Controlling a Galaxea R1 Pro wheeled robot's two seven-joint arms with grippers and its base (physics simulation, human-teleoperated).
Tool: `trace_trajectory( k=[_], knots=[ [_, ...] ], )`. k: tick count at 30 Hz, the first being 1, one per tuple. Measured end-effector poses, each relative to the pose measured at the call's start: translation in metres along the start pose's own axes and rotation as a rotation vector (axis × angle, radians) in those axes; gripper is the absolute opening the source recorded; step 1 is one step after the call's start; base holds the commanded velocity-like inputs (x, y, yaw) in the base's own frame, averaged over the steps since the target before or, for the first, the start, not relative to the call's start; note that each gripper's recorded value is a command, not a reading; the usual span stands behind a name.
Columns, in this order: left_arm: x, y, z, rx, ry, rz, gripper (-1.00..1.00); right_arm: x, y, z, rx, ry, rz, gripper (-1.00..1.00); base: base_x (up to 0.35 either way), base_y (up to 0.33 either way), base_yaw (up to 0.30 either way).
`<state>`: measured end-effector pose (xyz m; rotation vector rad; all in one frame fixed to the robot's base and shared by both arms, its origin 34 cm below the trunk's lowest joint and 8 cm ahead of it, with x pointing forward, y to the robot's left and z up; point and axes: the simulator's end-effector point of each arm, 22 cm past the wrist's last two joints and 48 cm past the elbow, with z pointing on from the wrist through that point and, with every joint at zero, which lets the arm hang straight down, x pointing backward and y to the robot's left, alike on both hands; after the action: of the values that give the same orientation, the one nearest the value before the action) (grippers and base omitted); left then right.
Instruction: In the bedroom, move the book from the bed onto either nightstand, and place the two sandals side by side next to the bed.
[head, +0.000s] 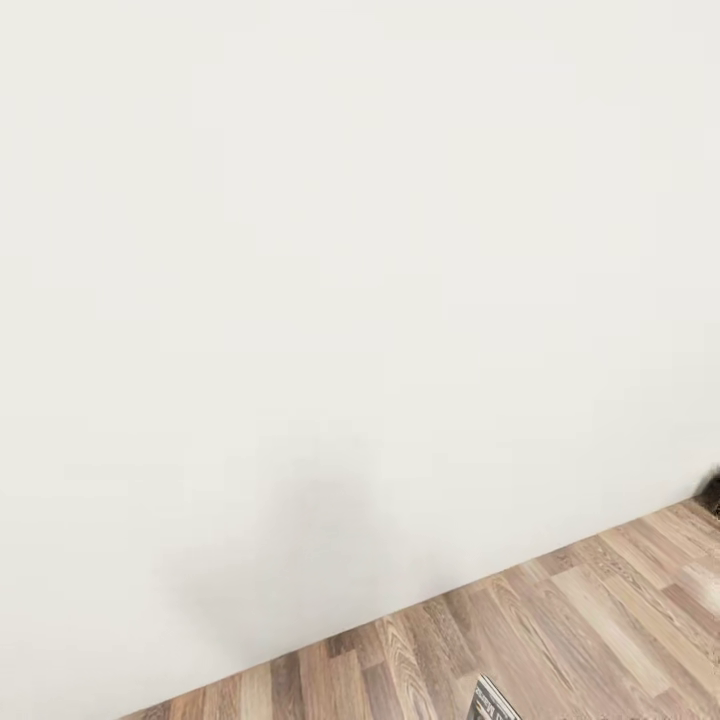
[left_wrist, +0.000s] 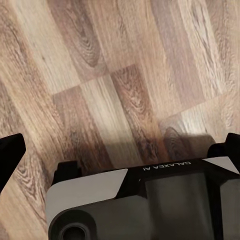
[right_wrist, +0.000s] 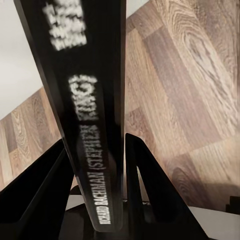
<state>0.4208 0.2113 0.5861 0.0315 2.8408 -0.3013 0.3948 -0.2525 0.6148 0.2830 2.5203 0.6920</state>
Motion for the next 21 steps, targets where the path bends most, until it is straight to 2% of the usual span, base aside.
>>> trace_trajectory(
  k=[9,21],
  knots=[
    [-0.0089,-0.0002,-0.0002,0.001,-0.045,0.008,1.00,0.0002,0.0003,0.0001,-0.001,0.001,0.000,-1.00,0.000,0.000,-0.157],
    [-0.0103,-0.0003,-0.0002,0.001,-0.052,0.010,1.00,0.0005,0.0009,0.0004,-0.001,0.001,0.000,-1.00,0.000,0.000,-0.155]
  ],
)
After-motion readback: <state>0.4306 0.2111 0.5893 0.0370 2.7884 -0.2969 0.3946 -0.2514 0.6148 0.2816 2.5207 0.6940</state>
